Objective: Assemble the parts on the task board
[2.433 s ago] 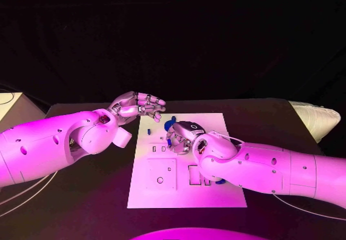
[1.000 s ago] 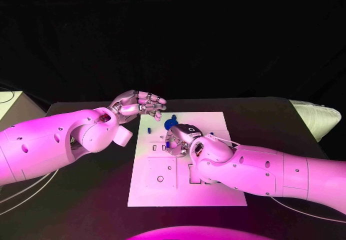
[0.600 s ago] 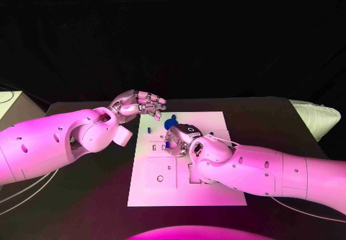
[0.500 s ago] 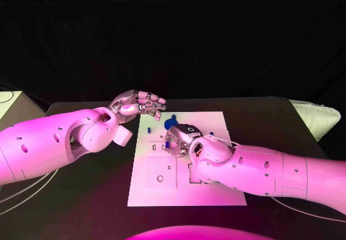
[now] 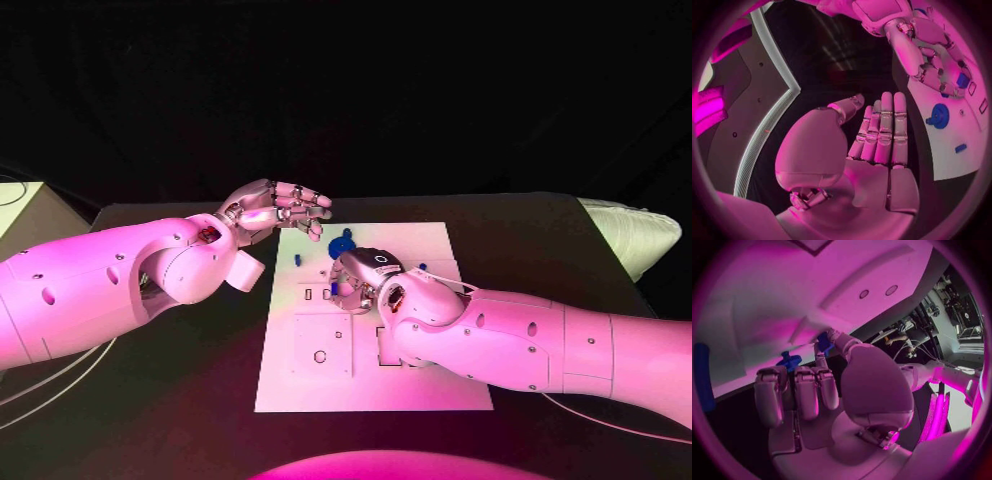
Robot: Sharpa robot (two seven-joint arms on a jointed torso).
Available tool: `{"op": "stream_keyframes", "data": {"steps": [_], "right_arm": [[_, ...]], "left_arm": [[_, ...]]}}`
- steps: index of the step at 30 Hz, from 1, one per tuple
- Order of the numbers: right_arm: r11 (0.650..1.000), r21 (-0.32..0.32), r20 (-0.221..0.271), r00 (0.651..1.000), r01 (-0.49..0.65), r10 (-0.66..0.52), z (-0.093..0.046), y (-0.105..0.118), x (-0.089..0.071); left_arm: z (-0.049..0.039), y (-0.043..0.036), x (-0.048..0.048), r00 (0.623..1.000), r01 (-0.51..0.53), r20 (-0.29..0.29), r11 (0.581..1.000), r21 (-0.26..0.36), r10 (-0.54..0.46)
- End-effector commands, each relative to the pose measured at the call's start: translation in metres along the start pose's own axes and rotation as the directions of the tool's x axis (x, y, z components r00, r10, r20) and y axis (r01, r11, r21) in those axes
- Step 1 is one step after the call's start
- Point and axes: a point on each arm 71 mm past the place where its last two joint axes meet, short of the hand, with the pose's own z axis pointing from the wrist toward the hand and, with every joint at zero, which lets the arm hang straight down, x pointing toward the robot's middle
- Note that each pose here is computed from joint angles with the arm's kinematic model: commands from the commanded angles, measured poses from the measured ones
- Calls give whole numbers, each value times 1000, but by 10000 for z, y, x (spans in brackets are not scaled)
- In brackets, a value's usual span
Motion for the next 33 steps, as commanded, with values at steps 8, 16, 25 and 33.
{"op": "stream_keyframes", "data": {"steps": [8,16,25,33], "right_arm": [[1000,-23,21,1000,9,-8,-2,15,-3],[999,-33,24,1000,9,-8,-3,17,-5],[999,-43,63,998,-9,12,-22,12,-37],[997,-68,118,992,-34,41,-77,14,-111]], "left_arm": [[7,-9,23,1000,4,-22,1000,8,-4],[6,-8,22,1000,4,-23,1000,7,-4],[7,-7,23,1000,5,-26,1000,7,-5],[10,10,-27,999,-31,-16,1000,-2,31]]}}
